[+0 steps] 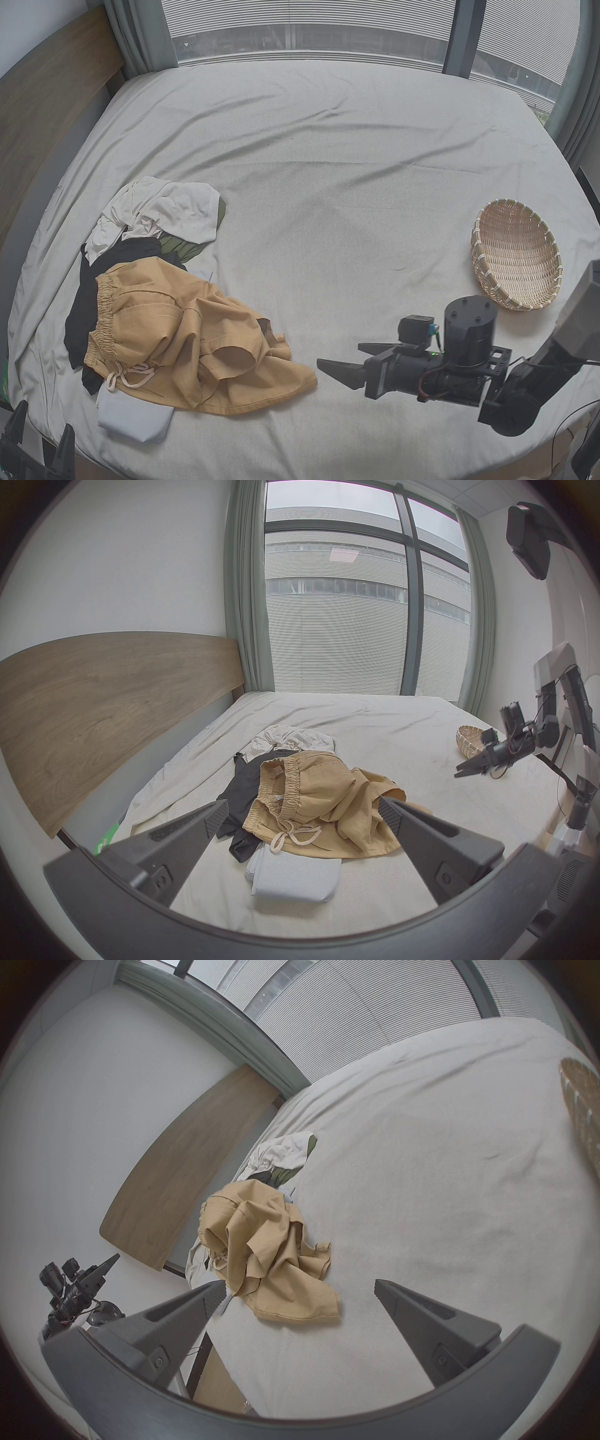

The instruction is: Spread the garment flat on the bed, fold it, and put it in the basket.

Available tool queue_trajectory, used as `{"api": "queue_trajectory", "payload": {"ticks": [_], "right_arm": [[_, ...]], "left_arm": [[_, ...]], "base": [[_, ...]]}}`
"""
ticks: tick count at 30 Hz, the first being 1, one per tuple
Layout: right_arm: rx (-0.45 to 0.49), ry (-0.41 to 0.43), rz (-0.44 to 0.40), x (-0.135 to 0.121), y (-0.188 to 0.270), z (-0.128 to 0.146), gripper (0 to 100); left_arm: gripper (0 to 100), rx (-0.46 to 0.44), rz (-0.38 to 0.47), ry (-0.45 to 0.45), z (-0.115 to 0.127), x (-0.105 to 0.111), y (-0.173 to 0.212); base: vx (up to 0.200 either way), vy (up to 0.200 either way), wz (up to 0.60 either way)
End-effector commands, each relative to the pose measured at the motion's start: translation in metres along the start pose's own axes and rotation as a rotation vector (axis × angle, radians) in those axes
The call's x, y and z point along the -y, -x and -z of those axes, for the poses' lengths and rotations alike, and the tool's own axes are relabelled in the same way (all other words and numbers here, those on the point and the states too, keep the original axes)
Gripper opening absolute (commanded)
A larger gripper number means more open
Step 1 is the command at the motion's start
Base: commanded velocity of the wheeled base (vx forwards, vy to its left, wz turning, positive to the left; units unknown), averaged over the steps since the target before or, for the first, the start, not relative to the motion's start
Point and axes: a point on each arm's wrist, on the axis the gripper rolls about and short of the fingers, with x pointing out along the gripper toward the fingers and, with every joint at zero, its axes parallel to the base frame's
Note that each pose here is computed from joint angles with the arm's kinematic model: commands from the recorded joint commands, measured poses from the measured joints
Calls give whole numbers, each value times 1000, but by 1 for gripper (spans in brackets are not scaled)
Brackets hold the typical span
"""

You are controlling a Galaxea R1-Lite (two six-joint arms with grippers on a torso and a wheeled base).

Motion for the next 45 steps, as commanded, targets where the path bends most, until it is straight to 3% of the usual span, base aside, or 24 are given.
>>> {"api": "queue_trajectory", "payload": {"ticks": [1, 16, 32, 43, 44, 45], "right_arm": [[-76, -15, -12, 2, -24, 21, 100], [-136, -10, -18, 6, -65, 47, 100], [-90, 8, -32, 8, -97, 44, 100], [-23, 23, 36, 14, -112, 42, 100], [-21, 25, 37, 14, -113, 43, 0], [-14, 25, 41, 14, -115, 42, 0]], "left_arm": [[100, -2, -1, 1, 5, 0, 0], [100, -2, -1, 2, 5, 0, 0], [100, -2, -1, 4, 5, 0, 0], [100, -2, -1, 2, 5, 0, 0], [100, -2, -1, 2, 5, 0, 0], [100, -2, -1, 2, 5, 0, 0]], "base": [[0, 0, 0], [0, 0, 0], [0, 0, 0], [0, 0, 0], [0, 0, 0], [0, 0, 0]]}}
